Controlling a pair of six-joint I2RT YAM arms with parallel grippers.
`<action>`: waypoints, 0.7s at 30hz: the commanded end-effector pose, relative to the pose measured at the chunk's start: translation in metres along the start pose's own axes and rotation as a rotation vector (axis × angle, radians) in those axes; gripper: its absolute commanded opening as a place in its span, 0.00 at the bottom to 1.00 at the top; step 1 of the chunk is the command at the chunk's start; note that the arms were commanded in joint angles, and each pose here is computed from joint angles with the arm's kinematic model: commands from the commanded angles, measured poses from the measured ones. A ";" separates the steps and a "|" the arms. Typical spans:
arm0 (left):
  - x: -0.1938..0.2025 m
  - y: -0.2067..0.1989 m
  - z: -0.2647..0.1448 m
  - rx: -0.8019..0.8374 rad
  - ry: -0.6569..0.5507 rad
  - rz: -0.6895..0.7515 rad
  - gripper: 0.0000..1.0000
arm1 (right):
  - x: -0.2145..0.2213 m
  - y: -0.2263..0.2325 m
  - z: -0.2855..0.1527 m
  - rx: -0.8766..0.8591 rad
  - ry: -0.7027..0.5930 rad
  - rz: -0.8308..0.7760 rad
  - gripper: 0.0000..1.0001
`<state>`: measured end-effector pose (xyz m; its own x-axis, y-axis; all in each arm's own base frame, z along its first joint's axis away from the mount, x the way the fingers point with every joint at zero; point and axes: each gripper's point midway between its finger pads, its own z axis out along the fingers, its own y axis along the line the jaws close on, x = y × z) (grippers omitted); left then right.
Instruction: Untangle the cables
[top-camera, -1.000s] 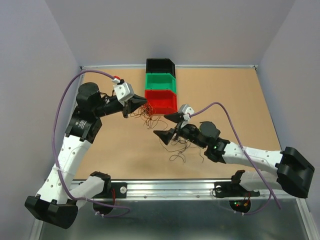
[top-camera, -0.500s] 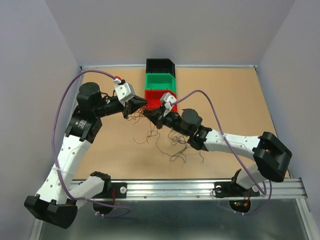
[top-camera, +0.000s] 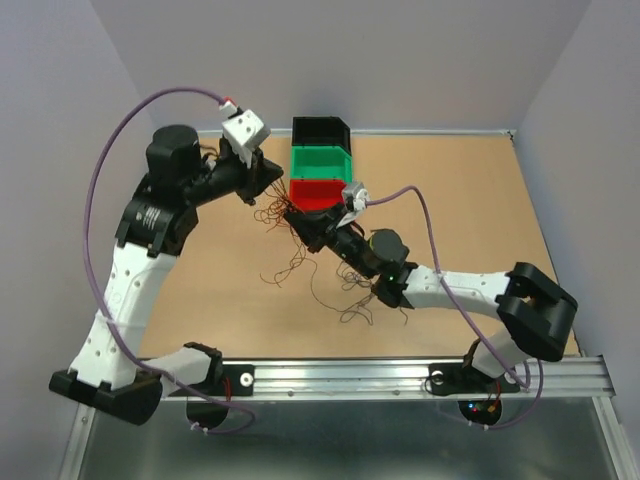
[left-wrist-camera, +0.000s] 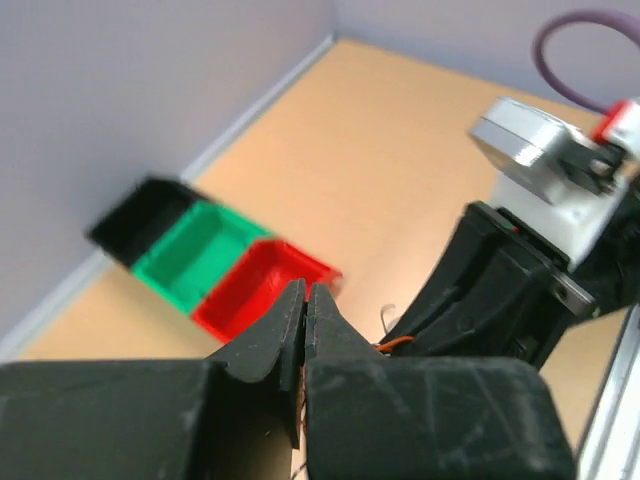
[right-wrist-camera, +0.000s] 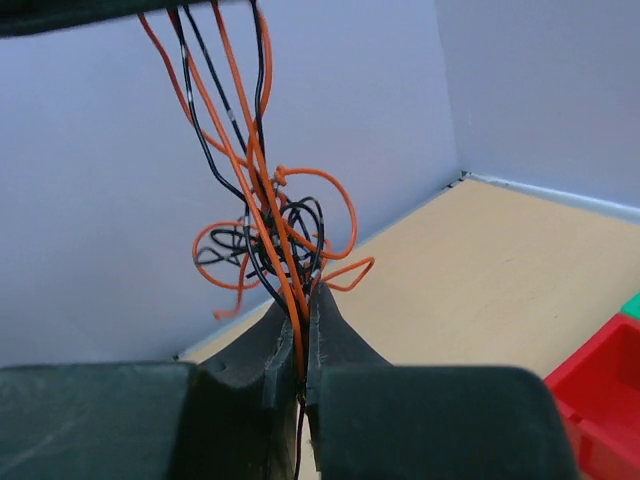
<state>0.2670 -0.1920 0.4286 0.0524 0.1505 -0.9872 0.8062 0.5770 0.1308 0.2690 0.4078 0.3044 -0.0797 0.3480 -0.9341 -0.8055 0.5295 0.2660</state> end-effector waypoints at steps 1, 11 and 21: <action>-0.174 0.108 -0.093 -0.660 -0.370 0.124 0.00 | 0.213 -0.108 -0.125 0.453 0.441 0.080 0.01; -0.174 0.170 -0.172 -1.207 -0.433 0.093 0.00 | 0.133 -0.110 -0.189 0.476 0.180 0.117 0.01; -0.108 0.186 -0.130 -1.152 -0.318 0.067 0.00 | 0.064 -0.106 -0.213 0.509 0.088 0.084 0.01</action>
<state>0.2825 0.0080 0.6202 0.4572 0.0593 -0.8874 -0.1648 0.9861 -0.0190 0.2215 0.2310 0.1739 -0.1937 0.4120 -0.8904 -0.4940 0.7431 0.4513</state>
